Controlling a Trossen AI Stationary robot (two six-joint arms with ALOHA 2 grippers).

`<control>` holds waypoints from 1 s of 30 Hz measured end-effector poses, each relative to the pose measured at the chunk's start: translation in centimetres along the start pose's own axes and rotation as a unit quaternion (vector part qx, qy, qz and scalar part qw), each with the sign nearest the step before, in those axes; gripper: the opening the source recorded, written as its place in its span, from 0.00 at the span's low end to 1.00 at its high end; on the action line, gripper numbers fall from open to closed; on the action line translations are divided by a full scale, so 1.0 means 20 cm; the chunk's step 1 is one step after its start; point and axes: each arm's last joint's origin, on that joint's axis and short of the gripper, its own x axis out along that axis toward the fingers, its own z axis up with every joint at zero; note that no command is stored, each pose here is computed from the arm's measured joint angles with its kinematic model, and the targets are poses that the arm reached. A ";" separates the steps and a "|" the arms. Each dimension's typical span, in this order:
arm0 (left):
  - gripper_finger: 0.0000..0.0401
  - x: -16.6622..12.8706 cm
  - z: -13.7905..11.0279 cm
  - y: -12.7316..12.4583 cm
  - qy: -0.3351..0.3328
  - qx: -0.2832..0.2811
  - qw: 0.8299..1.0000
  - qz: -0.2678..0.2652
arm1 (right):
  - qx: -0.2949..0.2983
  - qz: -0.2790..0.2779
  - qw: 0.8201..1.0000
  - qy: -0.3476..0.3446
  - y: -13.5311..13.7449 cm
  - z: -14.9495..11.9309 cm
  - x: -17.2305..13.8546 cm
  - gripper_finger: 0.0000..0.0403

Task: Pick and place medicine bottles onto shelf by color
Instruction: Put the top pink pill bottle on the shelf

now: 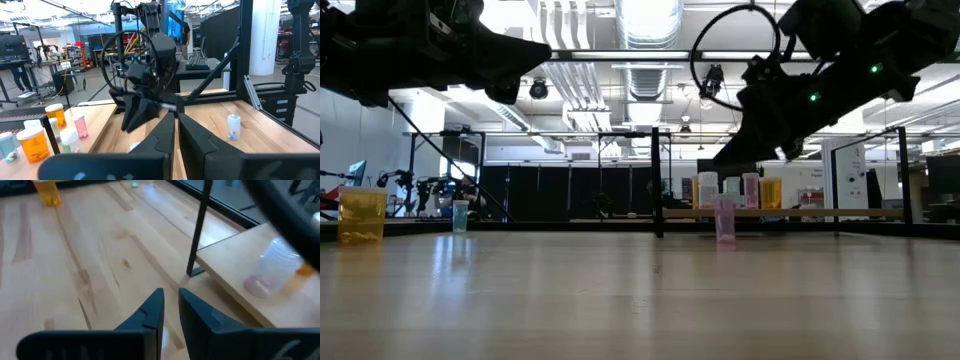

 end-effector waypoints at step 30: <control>0.02 0.00 0.00 0.00 0.002 -0.009 1.000 0.000 | -0.038 -0.035 0.995 0.090 0.06 -0.15 0.20 0.58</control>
